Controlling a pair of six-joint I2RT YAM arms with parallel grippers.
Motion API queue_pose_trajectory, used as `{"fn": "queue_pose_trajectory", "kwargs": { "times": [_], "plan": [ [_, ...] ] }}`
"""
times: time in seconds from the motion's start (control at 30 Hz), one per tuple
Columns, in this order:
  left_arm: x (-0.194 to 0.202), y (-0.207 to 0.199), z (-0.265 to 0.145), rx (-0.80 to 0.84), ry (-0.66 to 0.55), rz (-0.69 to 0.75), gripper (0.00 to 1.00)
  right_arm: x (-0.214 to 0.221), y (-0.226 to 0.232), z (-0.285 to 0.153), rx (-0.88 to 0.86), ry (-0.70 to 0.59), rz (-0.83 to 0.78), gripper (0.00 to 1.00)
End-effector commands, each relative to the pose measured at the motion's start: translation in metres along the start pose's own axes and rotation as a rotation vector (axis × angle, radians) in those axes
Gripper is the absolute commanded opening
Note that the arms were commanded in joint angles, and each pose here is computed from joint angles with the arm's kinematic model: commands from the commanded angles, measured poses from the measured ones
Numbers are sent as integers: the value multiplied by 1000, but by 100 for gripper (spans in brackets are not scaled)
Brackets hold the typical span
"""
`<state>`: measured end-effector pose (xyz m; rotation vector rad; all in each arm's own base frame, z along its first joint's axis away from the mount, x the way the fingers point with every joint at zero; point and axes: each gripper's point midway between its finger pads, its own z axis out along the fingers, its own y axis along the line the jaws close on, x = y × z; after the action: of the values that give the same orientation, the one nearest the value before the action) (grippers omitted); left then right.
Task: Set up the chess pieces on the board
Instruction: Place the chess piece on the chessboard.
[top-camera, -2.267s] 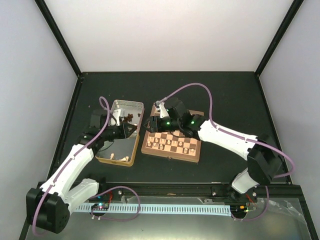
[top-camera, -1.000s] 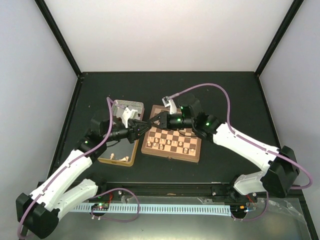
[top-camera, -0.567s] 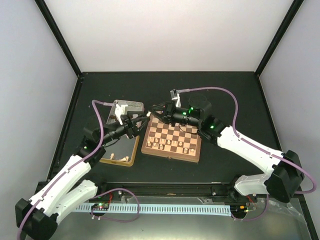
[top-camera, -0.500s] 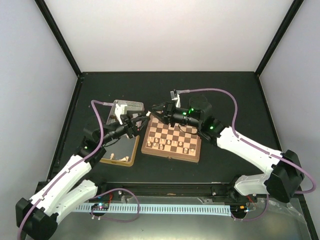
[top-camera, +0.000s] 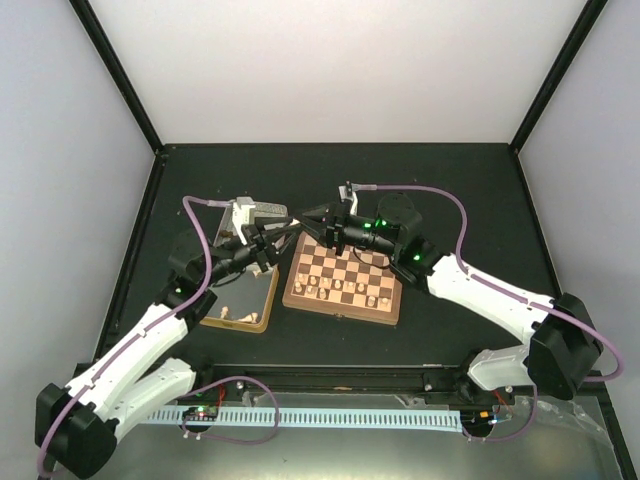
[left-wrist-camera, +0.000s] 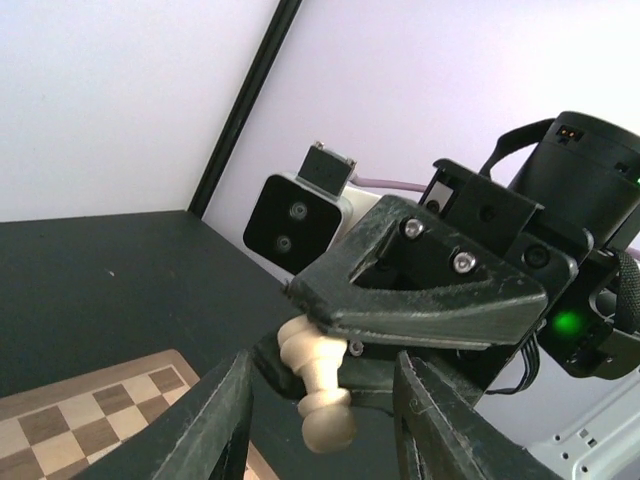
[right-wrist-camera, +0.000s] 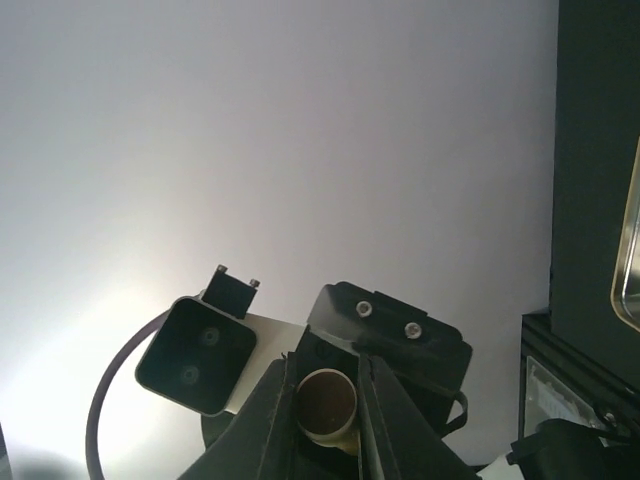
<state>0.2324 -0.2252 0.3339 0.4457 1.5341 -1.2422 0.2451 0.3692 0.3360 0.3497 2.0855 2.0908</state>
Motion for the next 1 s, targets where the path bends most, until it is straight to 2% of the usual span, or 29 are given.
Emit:
{"fn": "queue_pose_trajectory", "kwargs": {
  "times": [0.0,0.1,0.27,0.37,0.4,0.47,0.57,0.7,0.83,0.97],
  "plan": [
    [-1,-6,0,36,-11,26,40,0,8,-1,-48,3,19,7],
    [-3,-6,0,29,-20,36,31,0,5,0,-48,11,36,7],
    [-6,-5,0,16,-33,42,9,0,-1,-1,-39,9,51,7],
    [-8,-2,-1,-6,-39,40,4,-1,-7,-2,-18,-3,33,8],
    [-8,0,-1,-18,-38,41,3,-3,-10,-2,-4,-11,18,11],
    [-6,6,-2,-63,-10,32,2,-6,-17,-5,35,-33,-24,29],
    [15,24,-4,-172,122,-6,2,-16,-29,-18,106,-82,-103,52],
    [51,46,-11,-299,330,-75,1,-38,-47,-54,195,-214,-201,66],
    [83,62,-10,-391,534,-166,2,-56,-74,-96,379,-354,-306,69],
    [103,75,3,-503,727,-180,2,-65,-100,-138,576,-457,-403,69]
  ]
}}
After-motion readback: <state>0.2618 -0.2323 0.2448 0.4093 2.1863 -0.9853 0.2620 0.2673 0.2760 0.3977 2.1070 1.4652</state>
